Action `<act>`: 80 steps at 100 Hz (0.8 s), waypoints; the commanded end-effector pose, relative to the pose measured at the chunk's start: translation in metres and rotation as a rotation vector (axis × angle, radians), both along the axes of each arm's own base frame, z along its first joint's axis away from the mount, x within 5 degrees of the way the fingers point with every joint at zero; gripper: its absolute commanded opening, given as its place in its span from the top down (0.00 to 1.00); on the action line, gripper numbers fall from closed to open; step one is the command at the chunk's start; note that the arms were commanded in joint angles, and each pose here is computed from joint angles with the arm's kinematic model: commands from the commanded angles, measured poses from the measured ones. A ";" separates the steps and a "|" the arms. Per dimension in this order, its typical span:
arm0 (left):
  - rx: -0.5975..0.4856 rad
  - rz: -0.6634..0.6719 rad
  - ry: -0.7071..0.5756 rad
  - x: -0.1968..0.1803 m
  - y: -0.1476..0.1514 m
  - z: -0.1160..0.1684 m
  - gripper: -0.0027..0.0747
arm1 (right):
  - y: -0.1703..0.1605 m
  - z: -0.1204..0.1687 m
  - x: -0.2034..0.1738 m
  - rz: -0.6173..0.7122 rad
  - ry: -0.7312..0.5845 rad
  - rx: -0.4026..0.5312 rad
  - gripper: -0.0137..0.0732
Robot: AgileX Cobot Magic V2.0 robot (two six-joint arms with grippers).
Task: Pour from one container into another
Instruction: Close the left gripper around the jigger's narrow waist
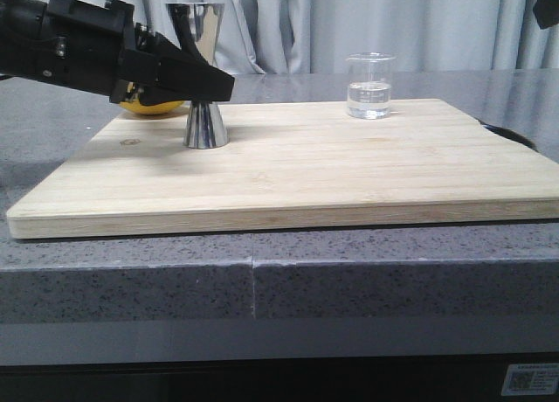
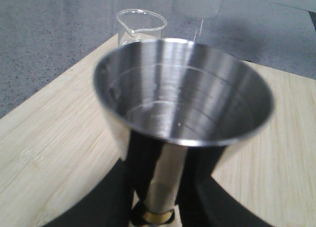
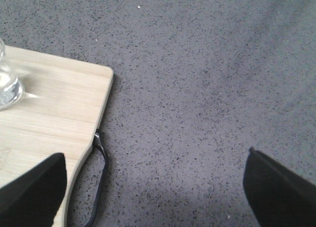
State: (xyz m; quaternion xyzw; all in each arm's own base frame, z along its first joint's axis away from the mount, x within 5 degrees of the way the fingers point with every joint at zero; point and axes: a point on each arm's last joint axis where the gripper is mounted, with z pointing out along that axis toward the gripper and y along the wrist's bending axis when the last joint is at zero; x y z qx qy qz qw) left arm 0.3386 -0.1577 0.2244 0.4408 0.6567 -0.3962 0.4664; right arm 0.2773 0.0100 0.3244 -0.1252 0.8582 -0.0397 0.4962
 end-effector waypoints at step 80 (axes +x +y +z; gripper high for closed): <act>-0.131 -0.075 -0.057 -0.008 -0.006 0.032 0.99 | -0.002 0.021 0.001 -0.011 -0.133 -0.004 0.09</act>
